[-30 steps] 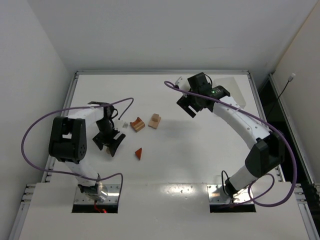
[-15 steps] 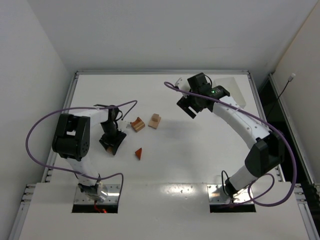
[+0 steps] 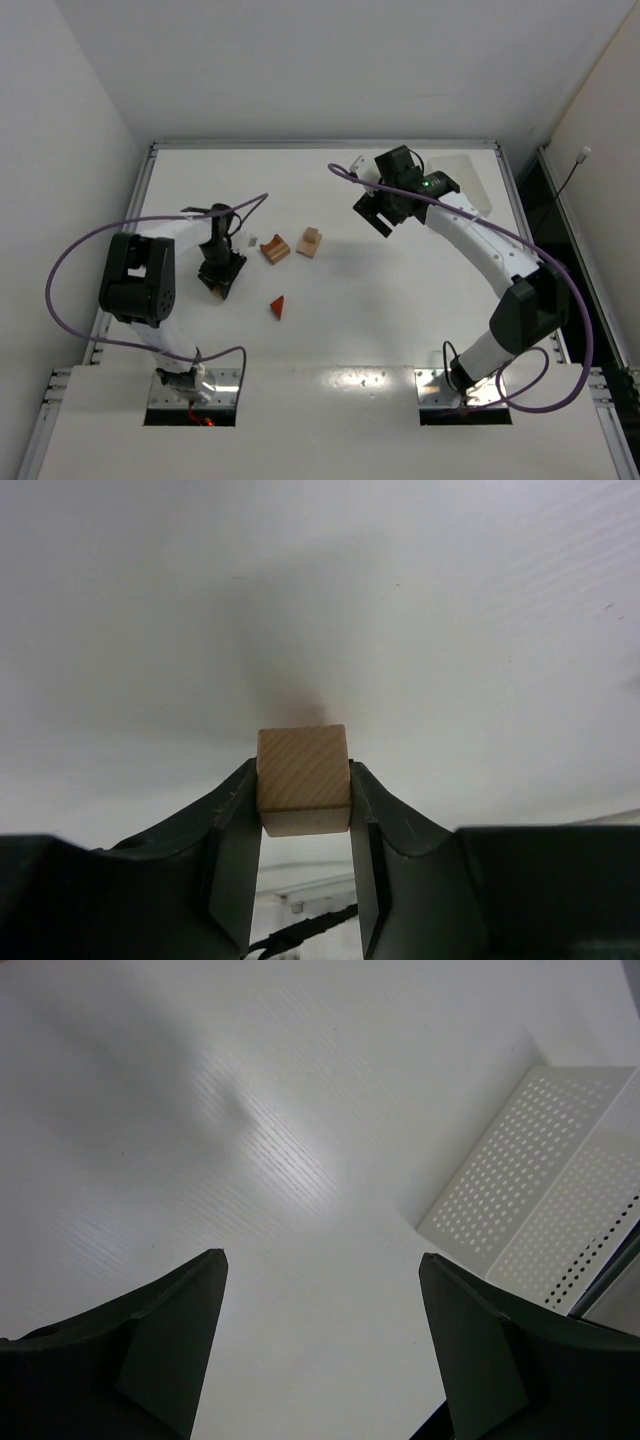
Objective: Build the wood block tower
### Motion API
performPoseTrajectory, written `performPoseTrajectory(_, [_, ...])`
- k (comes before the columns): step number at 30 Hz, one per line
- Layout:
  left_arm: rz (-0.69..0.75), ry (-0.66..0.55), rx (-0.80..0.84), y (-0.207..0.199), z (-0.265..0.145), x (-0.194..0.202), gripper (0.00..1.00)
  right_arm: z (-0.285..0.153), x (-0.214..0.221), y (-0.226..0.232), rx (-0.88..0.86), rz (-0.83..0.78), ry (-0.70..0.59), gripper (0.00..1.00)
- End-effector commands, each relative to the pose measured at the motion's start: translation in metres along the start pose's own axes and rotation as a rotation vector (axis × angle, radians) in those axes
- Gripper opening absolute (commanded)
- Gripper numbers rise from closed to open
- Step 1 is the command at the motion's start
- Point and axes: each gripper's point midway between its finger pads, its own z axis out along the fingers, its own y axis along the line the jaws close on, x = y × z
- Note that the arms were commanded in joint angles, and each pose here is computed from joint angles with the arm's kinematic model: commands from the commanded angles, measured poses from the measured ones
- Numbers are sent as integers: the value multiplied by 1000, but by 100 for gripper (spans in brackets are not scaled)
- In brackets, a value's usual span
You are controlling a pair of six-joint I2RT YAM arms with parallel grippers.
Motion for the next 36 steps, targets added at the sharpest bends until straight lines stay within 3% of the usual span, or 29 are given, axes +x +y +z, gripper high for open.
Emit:
performPoseTrajectory(1, [-55,-249,-84,21,-39,-35,0,1,-5,-5,9,9,-14,75])
performPoseTrajectory(4, [-86,-443,-44,17,-65,-59,0,0,-5,-5,13,10,-20,75])
performPoseTrajectory(8, [-156,-798,-45,10,-123,-83,0,-1,-8,-6,22,22,-40,75])
performPoseTrajectory(10, [-197,-926,4,-6,-138,-93,0,-1,-8,-6,21,36,-40,75])
performPoseTrajectory(13, [-195,-1017,61,-27,-145,-104,0,0,-10,-6,25,56,-48,75])
performPoseTrajectory(17, [-187,-1049,171,-72,-135,-114,0,1,-8,-6,33,67,-45,74])
performPoseTrajectory(22, [-250,-1066,188,-90,-118,-119,0,6,-5,-7,47,78,-28,72])
performPoseTrajectory(25, [-314,-978,137,-81,-86,-106,0,6,-4,-8,57,78,-24,72])
performPoseTrajectory(28, [-268,-910,132,-87,-62,-92,0,8,0,-6,53,76,-14,72])
performPoseTrajectory(33, [-131,-868,168,-115,-51,-106,0,12,4,-3,45,73,2,72])
performPoseTrajectory(36, [-171,-809,94,-104,-32,-110,0,11,1,-5,50,75,-7,72])
